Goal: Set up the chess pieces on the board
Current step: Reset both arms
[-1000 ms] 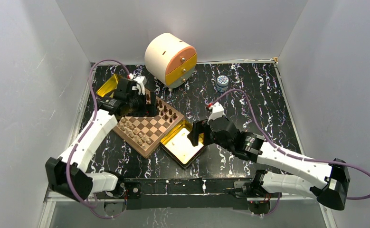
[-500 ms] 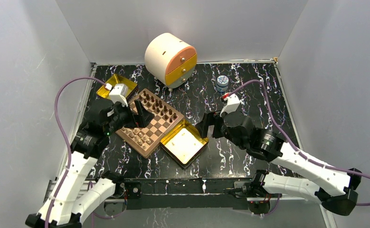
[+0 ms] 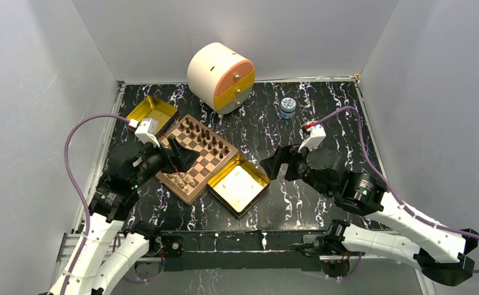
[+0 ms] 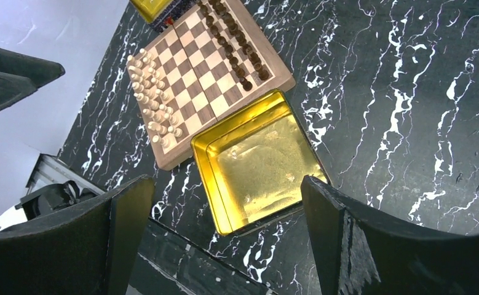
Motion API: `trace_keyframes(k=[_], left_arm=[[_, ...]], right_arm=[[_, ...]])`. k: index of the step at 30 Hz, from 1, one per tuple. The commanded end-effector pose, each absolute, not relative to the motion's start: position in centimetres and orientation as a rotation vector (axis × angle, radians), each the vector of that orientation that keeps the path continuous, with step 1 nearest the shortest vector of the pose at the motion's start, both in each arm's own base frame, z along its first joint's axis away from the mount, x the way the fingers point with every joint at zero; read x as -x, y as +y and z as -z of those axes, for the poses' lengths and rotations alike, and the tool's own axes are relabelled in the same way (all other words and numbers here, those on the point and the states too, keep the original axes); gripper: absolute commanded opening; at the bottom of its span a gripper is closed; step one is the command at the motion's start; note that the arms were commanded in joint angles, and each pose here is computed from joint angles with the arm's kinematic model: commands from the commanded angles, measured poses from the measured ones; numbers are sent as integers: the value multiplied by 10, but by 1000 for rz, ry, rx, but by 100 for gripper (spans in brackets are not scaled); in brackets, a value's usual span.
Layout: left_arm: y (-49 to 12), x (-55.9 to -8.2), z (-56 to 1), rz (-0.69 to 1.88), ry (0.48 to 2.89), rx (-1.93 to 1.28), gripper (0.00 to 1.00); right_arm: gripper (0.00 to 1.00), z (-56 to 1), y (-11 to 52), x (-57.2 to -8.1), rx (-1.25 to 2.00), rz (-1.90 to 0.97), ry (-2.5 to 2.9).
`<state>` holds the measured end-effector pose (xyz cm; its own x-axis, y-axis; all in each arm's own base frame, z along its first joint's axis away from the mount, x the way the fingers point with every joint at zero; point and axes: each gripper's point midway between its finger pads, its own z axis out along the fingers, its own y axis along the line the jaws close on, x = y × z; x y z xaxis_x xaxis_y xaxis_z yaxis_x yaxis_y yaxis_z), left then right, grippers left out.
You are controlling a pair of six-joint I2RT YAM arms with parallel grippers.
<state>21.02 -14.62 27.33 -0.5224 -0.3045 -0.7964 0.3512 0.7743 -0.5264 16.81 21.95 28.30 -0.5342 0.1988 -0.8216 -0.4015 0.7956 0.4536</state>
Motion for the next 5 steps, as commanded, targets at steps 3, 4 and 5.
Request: trace_keyframes(k=[3,4,5], left_arm=[[-147,-213,-273,821,1951,-27,91],[-146,-214,-273,814,1951,-28,91],[-145,-214,-274,806,1946,-28,91]], right_arm=[[99,-292,228,-171,155,-780,1982],[99,-292,229,-171,159,-776,1987],[99,-290,230,-172,163,-770,1992]])
